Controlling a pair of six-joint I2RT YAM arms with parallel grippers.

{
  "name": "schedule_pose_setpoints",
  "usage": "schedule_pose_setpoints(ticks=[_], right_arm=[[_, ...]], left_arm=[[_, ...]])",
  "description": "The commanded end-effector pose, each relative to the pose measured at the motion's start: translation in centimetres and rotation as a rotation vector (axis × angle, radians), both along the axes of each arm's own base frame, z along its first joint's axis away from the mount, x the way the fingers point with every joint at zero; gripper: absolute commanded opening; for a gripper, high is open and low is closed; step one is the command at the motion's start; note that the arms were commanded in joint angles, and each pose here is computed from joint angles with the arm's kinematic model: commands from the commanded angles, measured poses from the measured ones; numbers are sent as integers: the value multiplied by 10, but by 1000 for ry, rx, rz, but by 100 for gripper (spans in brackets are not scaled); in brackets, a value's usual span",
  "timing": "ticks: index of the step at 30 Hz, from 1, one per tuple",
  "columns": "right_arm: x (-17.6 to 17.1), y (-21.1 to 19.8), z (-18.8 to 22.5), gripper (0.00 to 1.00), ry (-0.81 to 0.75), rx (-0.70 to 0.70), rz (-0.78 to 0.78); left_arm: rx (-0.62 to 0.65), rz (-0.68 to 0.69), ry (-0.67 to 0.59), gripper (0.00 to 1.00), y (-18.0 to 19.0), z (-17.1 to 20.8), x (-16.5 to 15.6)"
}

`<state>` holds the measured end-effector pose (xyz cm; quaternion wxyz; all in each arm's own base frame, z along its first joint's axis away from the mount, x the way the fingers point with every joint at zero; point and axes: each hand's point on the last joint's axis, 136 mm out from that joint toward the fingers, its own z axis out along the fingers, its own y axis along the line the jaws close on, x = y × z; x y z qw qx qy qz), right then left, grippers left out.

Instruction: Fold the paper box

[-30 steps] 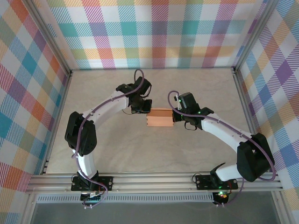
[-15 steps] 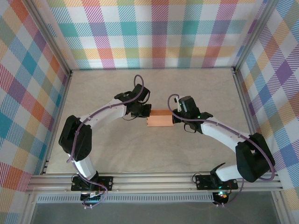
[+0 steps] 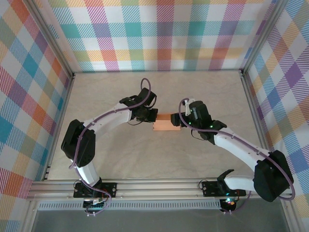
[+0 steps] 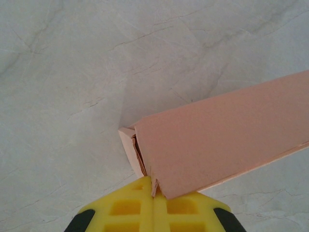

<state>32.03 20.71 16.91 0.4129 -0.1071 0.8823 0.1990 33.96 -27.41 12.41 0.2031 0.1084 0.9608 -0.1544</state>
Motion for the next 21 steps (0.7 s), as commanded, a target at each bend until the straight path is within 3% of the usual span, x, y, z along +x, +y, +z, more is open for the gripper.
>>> schedule_pose_setpoints(ticks=[1,7,12,21], right_arm=[[11,-3,8,80,61,69,-97],[26,-7,-22,78,318,202,-212],[23,-5,-46,74,398,187,-216],[21,-12,-63,69,387,152,-232]], left_arm=[[54,-34,56,0,0,-20,-12],[51,-53,53,0,-3,-20,-13],[46,-56,47,1,-3,-17,-15],[-10,-103,42,25,-12,-4,-19]])
